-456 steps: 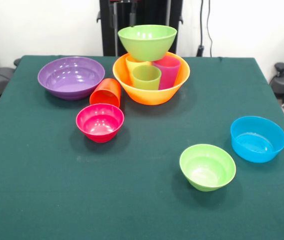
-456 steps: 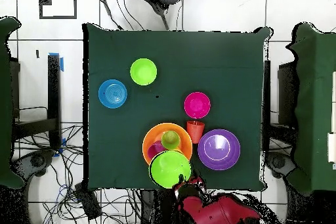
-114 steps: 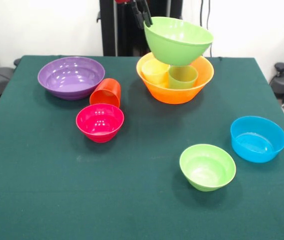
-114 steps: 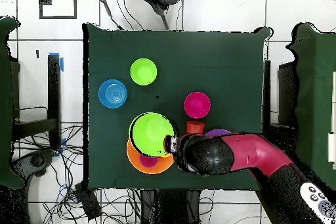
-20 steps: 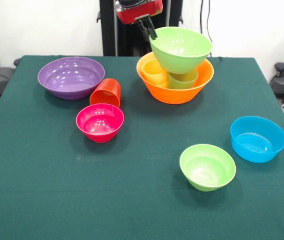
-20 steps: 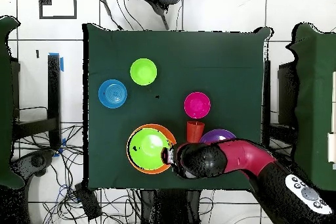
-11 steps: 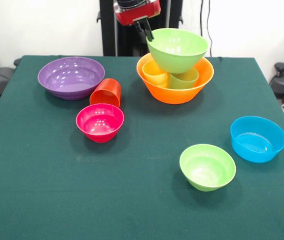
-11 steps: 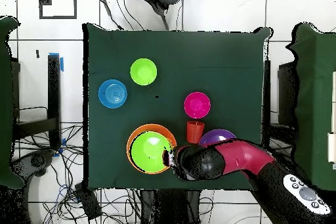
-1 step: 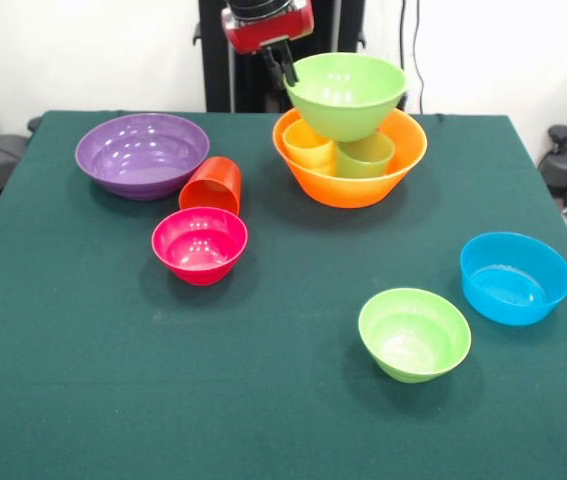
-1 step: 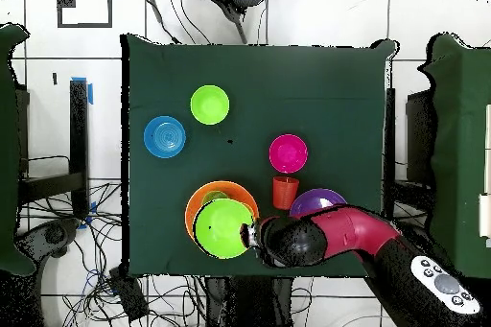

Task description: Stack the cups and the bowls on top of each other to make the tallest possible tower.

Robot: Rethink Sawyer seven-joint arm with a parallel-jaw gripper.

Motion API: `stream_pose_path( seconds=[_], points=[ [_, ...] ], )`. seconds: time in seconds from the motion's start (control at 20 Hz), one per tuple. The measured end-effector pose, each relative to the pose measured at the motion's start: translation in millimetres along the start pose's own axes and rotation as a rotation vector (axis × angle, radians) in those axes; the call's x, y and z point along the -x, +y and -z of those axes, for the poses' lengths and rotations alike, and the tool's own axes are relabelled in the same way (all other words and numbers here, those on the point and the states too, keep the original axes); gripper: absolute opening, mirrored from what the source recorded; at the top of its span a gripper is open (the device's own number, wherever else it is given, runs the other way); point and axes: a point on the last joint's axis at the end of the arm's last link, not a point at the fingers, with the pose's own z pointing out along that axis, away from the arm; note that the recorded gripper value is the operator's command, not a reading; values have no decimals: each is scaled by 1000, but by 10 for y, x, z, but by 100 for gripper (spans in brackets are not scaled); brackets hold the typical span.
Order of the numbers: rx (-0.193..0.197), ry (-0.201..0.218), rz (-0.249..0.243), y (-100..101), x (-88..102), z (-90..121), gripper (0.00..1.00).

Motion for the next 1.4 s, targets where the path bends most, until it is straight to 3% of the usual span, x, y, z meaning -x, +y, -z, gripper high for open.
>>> stream_pose_path(
  seconds=[0.4,0.45,0.8,1.4],
  points=[
    [-11,9,13,30,-18,-35,0],
    [-13,14,14,39,-27,-47,100],
    [-30,25,25,43,-68,-89,100],
    [-126,24,116,34,-123,-112,100]
  ],
)
